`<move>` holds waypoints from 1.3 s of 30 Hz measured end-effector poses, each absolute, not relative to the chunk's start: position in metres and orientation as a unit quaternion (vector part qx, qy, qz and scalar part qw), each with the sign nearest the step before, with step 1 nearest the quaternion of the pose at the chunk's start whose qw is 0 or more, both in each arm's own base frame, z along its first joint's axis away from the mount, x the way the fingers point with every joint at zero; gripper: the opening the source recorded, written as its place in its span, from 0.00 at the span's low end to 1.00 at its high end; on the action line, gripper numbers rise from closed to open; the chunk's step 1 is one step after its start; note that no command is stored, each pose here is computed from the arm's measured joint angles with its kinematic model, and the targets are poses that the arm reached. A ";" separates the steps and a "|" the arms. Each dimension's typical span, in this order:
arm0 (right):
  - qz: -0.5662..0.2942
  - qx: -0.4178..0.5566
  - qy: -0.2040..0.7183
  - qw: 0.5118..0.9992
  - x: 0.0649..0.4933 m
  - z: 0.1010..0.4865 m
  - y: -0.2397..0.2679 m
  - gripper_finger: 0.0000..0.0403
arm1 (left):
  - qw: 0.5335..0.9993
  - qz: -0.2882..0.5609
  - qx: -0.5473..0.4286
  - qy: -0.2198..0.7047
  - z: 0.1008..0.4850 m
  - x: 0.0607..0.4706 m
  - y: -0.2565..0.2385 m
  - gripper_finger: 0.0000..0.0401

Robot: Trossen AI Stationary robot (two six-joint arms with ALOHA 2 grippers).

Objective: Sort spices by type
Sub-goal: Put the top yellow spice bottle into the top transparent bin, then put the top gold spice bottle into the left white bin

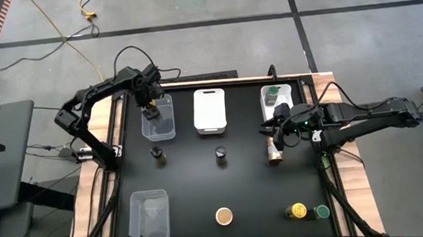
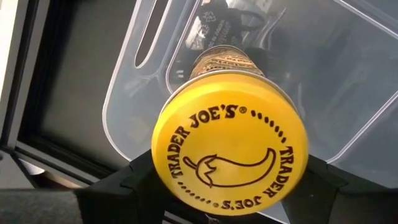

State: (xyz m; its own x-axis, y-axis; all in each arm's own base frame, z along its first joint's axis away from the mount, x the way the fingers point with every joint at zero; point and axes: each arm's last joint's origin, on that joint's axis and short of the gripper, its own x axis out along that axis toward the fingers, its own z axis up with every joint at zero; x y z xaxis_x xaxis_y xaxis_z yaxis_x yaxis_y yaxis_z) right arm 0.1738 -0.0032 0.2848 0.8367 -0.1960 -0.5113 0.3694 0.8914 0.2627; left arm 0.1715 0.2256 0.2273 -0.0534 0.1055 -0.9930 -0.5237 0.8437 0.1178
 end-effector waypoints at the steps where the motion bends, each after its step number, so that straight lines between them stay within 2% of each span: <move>1: -0.150 0.178 0.243 0.942 0.174 0.285 -0.003 0.43 | 0.670 0.235 -0.151 0.687 0.227 0.171 0.226 0.61; 10: -0.150 0.178 0.243 0.942 0.174 0.285 -0.003 0.43 | 0.669 0.238 -0.151 0.688 0.227 0.171 0.226 0.70; 18: -0.150 0.178 0.243 0.942 0.174 0.285 -0.003 0.43 | 0.676 0.251 -0.149 0.677 0.236 0.169 0.222 0.71; 28: -0.150 0.178 0.243 0.942 0.174 0.285 -0.003 0.43 | 0.699 0.295 -0.152 0.634 0.271 0.154 0.202 0.71; 39: -0.150 0.177 0.243 0.942 0.174 0.285 -0.003 0.43 | 0.748 0.344 -0.169 0.542 0.317 0.146 0.148 0.71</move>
State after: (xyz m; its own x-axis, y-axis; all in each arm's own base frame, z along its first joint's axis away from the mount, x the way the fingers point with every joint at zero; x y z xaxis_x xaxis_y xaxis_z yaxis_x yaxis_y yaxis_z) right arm 0.1738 -0.0033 0.2847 0.8365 -0.1960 -0.5116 0.3687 0.8922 0.2610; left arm 0.1460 0.1484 0.3166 0.1767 0.3320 -0.9266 -0.6974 0.7066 0.1202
